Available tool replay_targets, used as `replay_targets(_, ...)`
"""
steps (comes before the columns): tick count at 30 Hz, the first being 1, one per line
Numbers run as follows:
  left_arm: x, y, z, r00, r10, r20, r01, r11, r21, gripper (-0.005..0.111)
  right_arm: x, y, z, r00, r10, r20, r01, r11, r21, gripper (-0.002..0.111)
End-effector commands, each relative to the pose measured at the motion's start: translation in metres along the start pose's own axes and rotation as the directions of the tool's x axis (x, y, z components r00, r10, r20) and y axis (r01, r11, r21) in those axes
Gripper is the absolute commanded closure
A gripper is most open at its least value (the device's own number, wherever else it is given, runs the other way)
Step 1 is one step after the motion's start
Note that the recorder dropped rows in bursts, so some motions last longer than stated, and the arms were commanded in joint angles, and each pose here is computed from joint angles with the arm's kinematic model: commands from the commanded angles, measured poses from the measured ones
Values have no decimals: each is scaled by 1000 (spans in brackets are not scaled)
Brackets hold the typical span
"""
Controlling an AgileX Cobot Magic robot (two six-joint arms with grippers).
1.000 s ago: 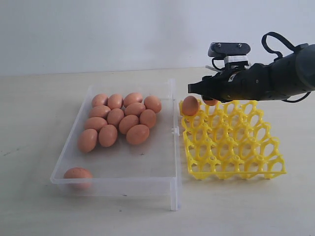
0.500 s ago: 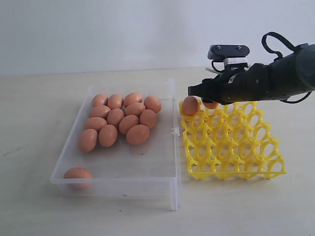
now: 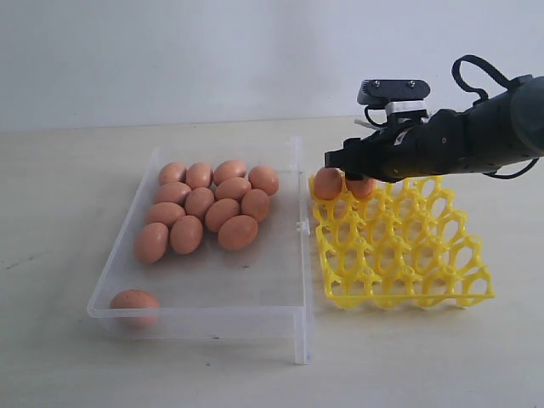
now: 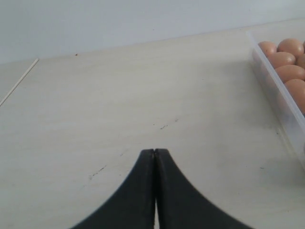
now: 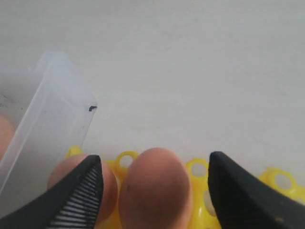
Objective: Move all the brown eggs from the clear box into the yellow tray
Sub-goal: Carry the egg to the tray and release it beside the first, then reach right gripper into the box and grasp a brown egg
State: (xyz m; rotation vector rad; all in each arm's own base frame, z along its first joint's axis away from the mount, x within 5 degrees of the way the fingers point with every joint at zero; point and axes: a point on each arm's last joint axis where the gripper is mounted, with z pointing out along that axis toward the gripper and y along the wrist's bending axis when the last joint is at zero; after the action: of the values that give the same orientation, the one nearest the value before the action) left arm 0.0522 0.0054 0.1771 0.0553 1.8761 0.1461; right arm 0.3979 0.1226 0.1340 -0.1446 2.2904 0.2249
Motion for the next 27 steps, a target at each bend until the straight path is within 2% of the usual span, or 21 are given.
replay_targets(1,-2,0,0,1000,-5,13,5,1000,6,107,-14,2,-11,999,-16,41,17,1000,-7,46)
replay_targets(2,-2,0,0,1000,-5,13,5,1000,6,107,-16,2,-14,999,-8,43,9,1000,-9,46)
replay_targets(4,-2,0,0,1000,-5,13,5,1000,6,107,-25,15,-33,999,32,35,-31,999,-40,56)
replay_targets(5,-2,0,0,1000,-5,13,5,1000,6,107,-29,36,-49,997,-71,23,73,994,-86,76)
replay_targets(6,-2,0,0,1000,-5,13,5,1000,6,107,-29,45,-54,991,-129,21,130,986,-107,86)
replay_targets(7,-2,0,0,1000,-5,13,5,1000,6,107,-28,69,-66,971,-240,5,237,957,-169,108)
replay_targets(9,-2,0,0,1000,-5,13,5,1000,6,107,-24,105,-75,935,-340,-101,299,908,-294,108)
replay_targets(11,-2,0,0,1000,-5,13,5,1000,6,107,-20,143,-81,864,-451,-222,332,844,-422,108)
replay_targets(14,-2,0,0,1000,-5,13,5,1000,6,107,-7,197,-83,743,-603,-290,368,730,-575,108)
replay_targets(16,-2,0,0,1000,-5,13,5,1000,6,107,-1,227,-83,717,-634,-289,351,687,-636,105)
replay_targets(21,-2,0,0,1000,-5,13,5,1000,6,107,20,256,-70,643,-691,-331,332,641,-692,94)
replay_targets(24,-2,0,0,1000,-5,13,5,1000,6,107,28,263,-59,612,-692,-383,315,657,-684,85)
replay_targets(27,-2,0,0,1000,-5,13,5,1000,6,107,36,269,-49,548,-720,-426,325,653,-684,76)
